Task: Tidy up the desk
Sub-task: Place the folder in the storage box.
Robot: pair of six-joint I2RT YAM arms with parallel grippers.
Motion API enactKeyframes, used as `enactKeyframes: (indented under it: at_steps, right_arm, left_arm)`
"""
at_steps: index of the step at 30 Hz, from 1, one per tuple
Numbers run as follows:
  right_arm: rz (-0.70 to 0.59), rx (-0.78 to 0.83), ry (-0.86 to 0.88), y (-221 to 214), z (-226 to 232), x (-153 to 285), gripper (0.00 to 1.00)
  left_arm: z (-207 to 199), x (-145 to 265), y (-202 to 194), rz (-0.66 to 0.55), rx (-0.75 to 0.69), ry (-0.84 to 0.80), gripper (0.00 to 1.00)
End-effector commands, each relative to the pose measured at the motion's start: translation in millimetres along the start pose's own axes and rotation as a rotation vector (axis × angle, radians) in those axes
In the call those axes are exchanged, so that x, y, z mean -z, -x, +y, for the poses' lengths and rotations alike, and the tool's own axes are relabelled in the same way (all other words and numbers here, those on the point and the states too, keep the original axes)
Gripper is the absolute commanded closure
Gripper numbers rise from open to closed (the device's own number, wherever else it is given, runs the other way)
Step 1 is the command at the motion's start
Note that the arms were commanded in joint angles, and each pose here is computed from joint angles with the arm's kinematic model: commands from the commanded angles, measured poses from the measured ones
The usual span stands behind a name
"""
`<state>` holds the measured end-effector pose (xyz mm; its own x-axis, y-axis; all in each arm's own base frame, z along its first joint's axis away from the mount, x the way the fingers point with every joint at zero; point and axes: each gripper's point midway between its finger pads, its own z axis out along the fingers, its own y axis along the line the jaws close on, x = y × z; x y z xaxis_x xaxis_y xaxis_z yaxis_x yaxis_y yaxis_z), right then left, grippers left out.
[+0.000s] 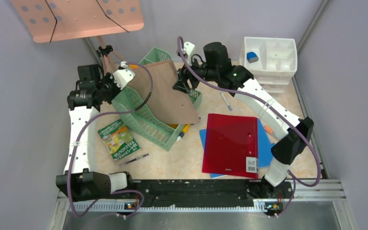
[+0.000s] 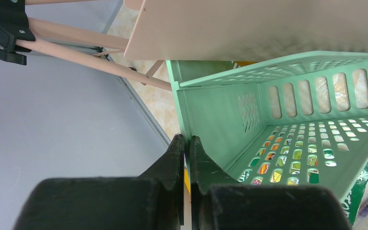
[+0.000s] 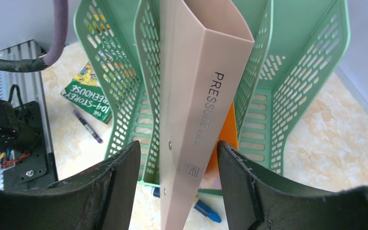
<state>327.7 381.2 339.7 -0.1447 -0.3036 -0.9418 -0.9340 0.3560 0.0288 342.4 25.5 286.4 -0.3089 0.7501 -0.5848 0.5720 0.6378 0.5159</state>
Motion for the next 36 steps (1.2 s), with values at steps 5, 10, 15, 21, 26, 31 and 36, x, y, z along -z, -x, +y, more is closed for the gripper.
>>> enactKeyframes:
  at_steps: [5,10,15,21,26,31,36]
  right_arm:
    - [-0.098,0.056,0.062,35.6,21.5,13.8,0.38]
    - [-0.103,0.051,0.085,41.5,25.0,13.8,0.39]
    - [-0.053,0.014,0.091,19.5,25.3,8.0,0.43]
    - [0.020,-0.037,0.106,-15.0,26.6,-2.0,0.47]
    - [0.036,-0.063,0.111,-26.3,27.4,-6.2,0.48]
    - [0.049,-0.087,0.072,-33.6,17.5,-16.3,0.50]
    - [0.080,-0.131,0.060,-40.0,9.4,-31.8,0.53]
  left_arm:
    - [-23.4,-0.5,-18.8,0.083,0.020,-0.095,1.00]
    - [-23.0,-1.1,-19.7,0.088,0.024,-0.093,1.00]
    - [-23.0,-0.5,-18.7,0.084,0.025,-0.091,1.00]
    - [-21.3,0.4,-18.5,0.086,0.025,-0.086,1.00]
    - [-21.3,0.0,-18.7,0.088,0.025,-0.086,1.00]
    - [-21.7,-0.5,-19.0,0.089,0.026,-0.089,1.00]
    - [-22.3,-0.5,-19.8,0.091,0.027,-0.090,1.00]
